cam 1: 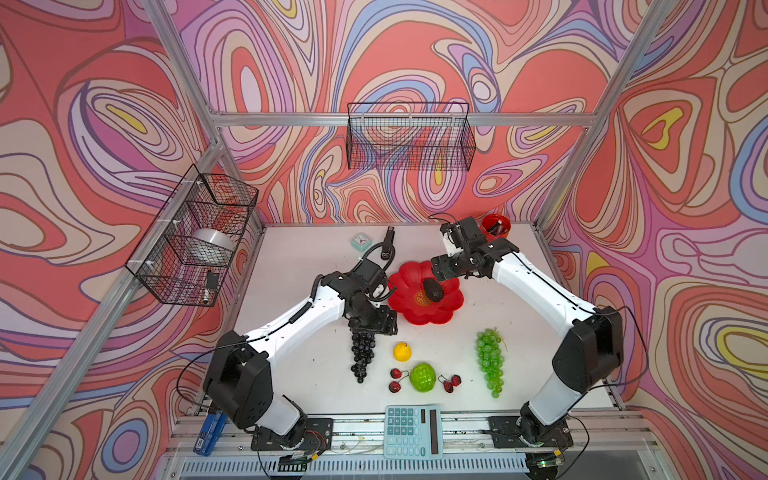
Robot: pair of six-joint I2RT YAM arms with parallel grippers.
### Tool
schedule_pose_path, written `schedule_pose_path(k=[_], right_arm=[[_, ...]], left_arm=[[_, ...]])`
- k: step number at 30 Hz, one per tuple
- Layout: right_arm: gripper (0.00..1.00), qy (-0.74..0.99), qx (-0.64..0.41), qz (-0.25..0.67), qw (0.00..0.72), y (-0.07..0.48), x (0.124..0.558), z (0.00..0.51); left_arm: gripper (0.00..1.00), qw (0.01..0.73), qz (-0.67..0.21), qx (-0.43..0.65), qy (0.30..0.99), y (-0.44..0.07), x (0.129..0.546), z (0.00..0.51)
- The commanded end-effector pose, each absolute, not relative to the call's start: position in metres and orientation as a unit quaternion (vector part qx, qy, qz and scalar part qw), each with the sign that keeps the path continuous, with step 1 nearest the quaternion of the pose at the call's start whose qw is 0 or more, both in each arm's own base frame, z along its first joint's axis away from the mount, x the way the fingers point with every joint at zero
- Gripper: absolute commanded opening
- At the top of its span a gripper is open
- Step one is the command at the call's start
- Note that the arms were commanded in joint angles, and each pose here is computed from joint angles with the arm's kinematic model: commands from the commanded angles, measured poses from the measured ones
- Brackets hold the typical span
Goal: Place and organize the fake fruits in the fruit bowl
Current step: 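Open the right gripper to release the fruit while the left gripper grasps the yellow pear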
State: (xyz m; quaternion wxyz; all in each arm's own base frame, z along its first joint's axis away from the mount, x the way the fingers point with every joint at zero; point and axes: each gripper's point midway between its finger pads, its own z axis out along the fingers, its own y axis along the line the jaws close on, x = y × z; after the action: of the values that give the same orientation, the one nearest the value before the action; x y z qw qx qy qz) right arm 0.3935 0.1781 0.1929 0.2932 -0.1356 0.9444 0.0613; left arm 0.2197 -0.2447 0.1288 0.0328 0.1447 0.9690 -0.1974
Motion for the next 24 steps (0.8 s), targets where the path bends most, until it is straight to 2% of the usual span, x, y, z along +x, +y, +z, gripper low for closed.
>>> schedule_pose_path(k=[1,10,17,24], right_arm=[[0.82,0.945,-0.122,0.055,0.299,0.170,0.383,0.183],[0.80,0.948,-0.093,0.076,0.296,0.157,0.347,0.168],[0.80,0.947,-0.086,0.065,0.304,0.148,0.340,0.170],[0.80,0.947,-0.089,0.058,0.302,0.146,0.340,0.166]], left_arm=[[0.82,0.025,-0.171,0.172,0.970,-0.257,0.206,0.130],[0.83,0.000,-0.138,0.181,0.974,-0.283,0.204,0.094],[0.84,-0.011,-0.119,0.194,0.974,-0.290,0.212,0.069],[0.79,-0.019,-0.106,0.192,0.976,-0.292,0.217,0.051]])
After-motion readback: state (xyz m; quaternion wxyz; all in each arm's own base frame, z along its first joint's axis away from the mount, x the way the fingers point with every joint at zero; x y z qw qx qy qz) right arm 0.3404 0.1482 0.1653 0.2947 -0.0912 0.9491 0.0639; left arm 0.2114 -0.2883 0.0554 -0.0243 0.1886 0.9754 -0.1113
